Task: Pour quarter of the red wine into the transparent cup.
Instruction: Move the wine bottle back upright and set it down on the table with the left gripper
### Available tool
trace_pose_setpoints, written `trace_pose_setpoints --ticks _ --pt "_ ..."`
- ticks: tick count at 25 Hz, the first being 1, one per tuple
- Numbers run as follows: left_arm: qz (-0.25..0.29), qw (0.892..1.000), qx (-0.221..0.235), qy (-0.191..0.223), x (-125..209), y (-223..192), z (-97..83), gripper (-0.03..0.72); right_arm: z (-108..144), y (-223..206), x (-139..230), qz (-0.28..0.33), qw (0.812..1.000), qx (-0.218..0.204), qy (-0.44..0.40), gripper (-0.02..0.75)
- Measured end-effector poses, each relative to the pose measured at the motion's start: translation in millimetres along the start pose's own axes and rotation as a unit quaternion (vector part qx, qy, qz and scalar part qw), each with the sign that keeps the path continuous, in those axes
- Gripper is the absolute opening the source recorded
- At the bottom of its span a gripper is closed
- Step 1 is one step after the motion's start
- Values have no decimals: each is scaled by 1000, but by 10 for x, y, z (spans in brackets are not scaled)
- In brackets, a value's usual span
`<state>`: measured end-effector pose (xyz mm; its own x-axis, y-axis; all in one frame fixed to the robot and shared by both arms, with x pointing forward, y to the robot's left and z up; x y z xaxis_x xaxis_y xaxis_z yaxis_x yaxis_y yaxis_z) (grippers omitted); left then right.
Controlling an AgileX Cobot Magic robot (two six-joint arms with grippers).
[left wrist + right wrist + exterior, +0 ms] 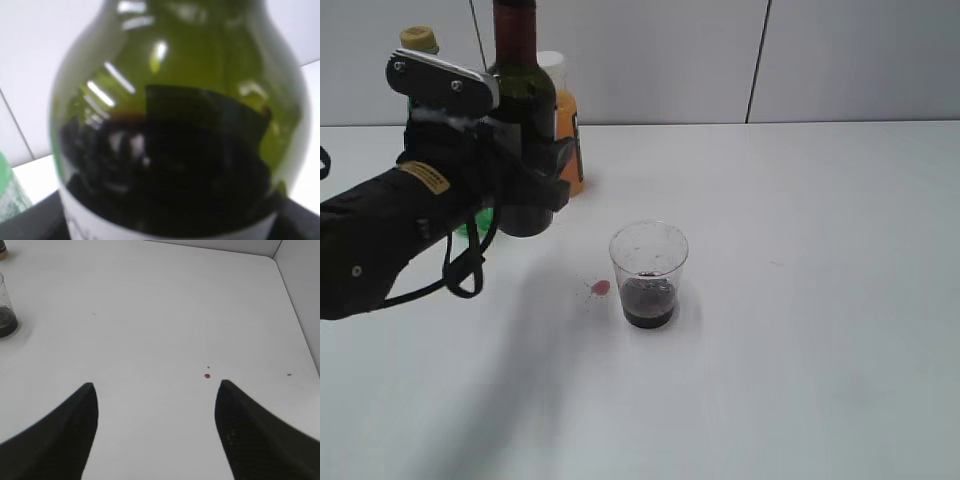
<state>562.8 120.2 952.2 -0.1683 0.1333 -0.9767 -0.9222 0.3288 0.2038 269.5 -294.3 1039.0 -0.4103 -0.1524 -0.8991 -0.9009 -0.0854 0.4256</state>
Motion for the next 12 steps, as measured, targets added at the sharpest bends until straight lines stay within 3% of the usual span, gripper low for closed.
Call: trace_pose_setpoints --ticks 3,7,12 --pt "-15 999 39 31 -28 -49 122 551 0 0 0 0 1000 0 0 586" --pt "-49 995 72 40 -6 -178 263 551 0 0 0 0 1000 0 0 586" --pt "-49 991 121 28 87 -439 139 551 0 0 0 0 1000 0 1 586"
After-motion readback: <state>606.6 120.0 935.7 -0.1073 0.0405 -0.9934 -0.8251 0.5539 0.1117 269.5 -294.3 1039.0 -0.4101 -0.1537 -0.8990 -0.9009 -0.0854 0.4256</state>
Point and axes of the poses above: a point on each arm's last joint axis where the gripper is mounted, y pointing back along that axis away from the gripper, z along the wrist's bending axis when the last joint is at zero, x = y × z, the point moved 4 cm from there along -y, pointing out along that axis toward the gripper
